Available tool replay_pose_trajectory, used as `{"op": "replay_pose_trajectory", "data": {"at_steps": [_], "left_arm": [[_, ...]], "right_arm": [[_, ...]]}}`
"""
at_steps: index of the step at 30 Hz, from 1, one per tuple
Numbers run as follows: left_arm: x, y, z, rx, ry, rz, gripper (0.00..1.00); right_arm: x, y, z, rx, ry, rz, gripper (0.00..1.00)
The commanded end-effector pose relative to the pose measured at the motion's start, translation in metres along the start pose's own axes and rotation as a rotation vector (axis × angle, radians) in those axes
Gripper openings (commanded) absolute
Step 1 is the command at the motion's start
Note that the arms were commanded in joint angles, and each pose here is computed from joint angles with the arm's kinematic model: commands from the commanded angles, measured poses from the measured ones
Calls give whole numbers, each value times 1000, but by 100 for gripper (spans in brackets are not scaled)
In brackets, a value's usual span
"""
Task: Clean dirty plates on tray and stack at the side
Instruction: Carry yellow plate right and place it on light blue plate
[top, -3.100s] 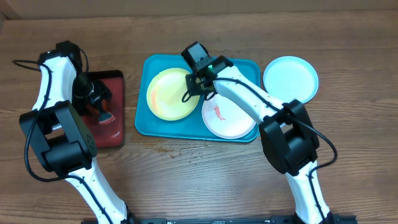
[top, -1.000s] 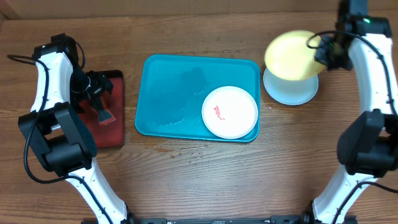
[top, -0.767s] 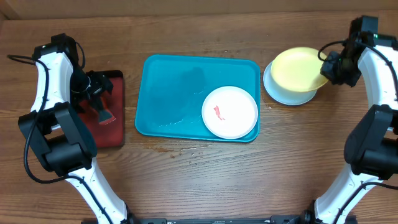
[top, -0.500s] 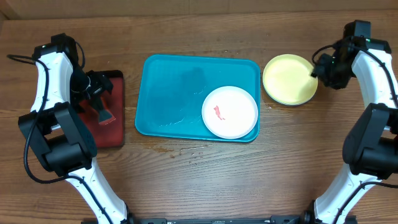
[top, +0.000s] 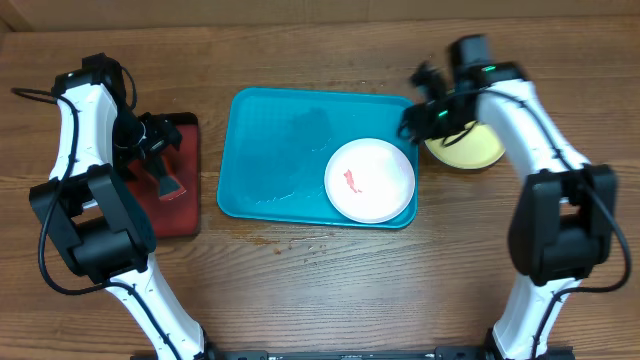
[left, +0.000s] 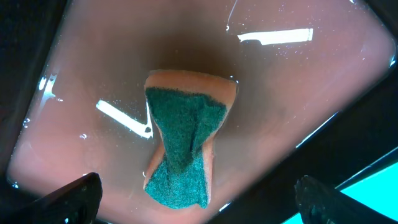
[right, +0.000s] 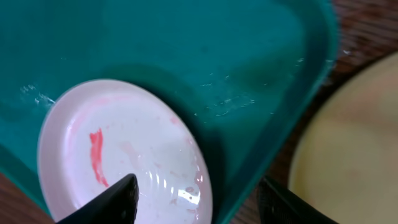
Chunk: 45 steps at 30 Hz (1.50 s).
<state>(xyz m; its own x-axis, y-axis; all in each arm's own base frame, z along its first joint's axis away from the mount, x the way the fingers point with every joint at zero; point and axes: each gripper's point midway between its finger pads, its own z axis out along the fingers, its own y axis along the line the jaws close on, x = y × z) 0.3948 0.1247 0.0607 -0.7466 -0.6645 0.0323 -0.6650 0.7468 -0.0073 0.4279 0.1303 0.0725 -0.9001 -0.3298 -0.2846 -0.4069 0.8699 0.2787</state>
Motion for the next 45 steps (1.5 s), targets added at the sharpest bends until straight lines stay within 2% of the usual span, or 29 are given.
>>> {"op": "replay_pose_trajectory", "data": {"at_steps": [1,7,15,21,24,33,45], "left_arm": [[-4,-5,-6,16,-18,-10,100],[-4,-5,-6,17,-19,-9,100],[-4,-6,-6,17,-20,-7,100],[-4,-6,-6,17,-20,-6,100],[-4,-6,-6,17,-19,-6,100],[-4,-6,-6,16,-20,-6,100],[-4,-13,-6,52,-16,-4,100]], "right_arm": [[6,-3,6,166,38,-148,63],[12,8,23,220,78,-206,63],[27,2,45,201,146,-184,61],[34,8,46,184,169,-106,53],[41,9,45,183,191,-61,44],[57,12,42,199,238,157,29],[48,10,45,203,198,188,21]]}}
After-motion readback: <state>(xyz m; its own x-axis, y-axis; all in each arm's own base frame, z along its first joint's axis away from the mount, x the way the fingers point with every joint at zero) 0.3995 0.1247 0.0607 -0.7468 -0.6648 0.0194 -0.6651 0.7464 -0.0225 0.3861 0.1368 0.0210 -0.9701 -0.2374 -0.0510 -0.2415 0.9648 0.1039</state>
